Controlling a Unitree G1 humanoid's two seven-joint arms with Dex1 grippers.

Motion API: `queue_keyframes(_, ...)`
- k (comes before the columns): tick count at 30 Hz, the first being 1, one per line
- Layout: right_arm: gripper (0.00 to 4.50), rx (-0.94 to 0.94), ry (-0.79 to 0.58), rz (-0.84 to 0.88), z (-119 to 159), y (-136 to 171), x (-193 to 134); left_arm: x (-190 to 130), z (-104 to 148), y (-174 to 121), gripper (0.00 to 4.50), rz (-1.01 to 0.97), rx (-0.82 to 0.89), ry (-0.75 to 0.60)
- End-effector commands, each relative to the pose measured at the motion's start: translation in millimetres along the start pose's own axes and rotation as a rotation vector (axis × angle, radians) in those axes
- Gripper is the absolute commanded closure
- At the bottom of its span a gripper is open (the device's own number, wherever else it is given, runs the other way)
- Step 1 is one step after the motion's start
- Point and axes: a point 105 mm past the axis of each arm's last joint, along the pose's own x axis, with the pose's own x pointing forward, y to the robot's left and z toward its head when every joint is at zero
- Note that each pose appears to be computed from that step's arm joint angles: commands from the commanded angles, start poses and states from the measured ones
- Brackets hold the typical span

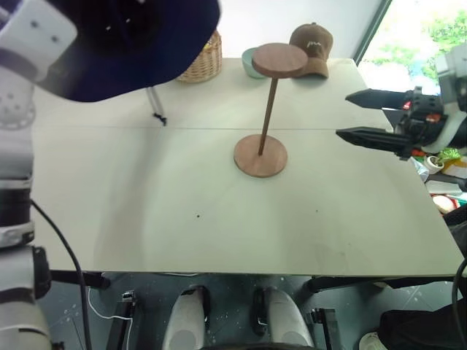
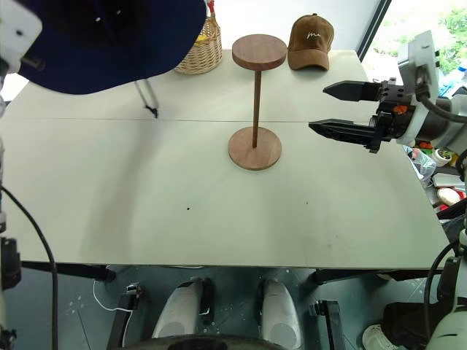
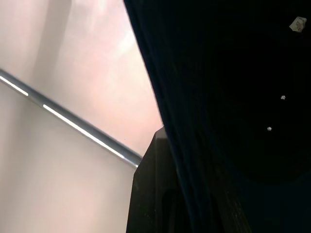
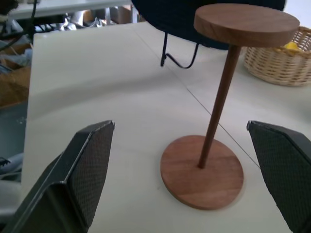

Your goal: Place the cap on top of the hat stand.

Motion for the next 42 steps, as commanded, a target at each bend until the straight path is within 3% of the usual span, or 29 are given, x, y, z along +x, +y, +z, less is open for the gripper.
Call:
queue_keyframes(1, 0.0, -0.073, -0.026, -0.061, 20, -6, -18, 14, 30, 7, 4.48, 0.029, -0.026, -0.092)
queue_keyframes(5, 0.0, -0.083, -0.036, -0.111, 28, -11, -32, 29, 69, -11, 4.48, 0.007, -0.073, -0.222)
queue_keyframes(9, 0.0, -0.089, -0.033, -0.17, 30, -14, -46, 24, 112, -33, 4.48, -0.04, -0.038, -0.422)
queue_keyframes(14, 0.0, -0.085, -0.025, -0.23, 31, -15, -63, -3, 129, -47, 4.48, -0.06, -0.011, -0.608)
queue_keyframes(23, 0.0, -0.066, -0.037, -0.275, 34, -13, -74, -84, 117, -81, 4.48, -0.131, 0.187, -0.863)
queue_keyframes(26, 0.0, -0.06, -0.039, -0.269, 33, -13, -71, -86, 101, -97, 4.48, -0.157, 0.201, -0.814)
queue_keyframes(33, 0.0, -0.045, -0.042, -0.255, 30, -16, -64, -115, 98, -139, 4.48, -0.213, 0.369, -0.96)
queue_keyframes(42, 0.0, -0.046, 0.011, -0.225, 18, -14, -59, -135, 70, -189, 4.48, -0.385, 0.414, -0.945)
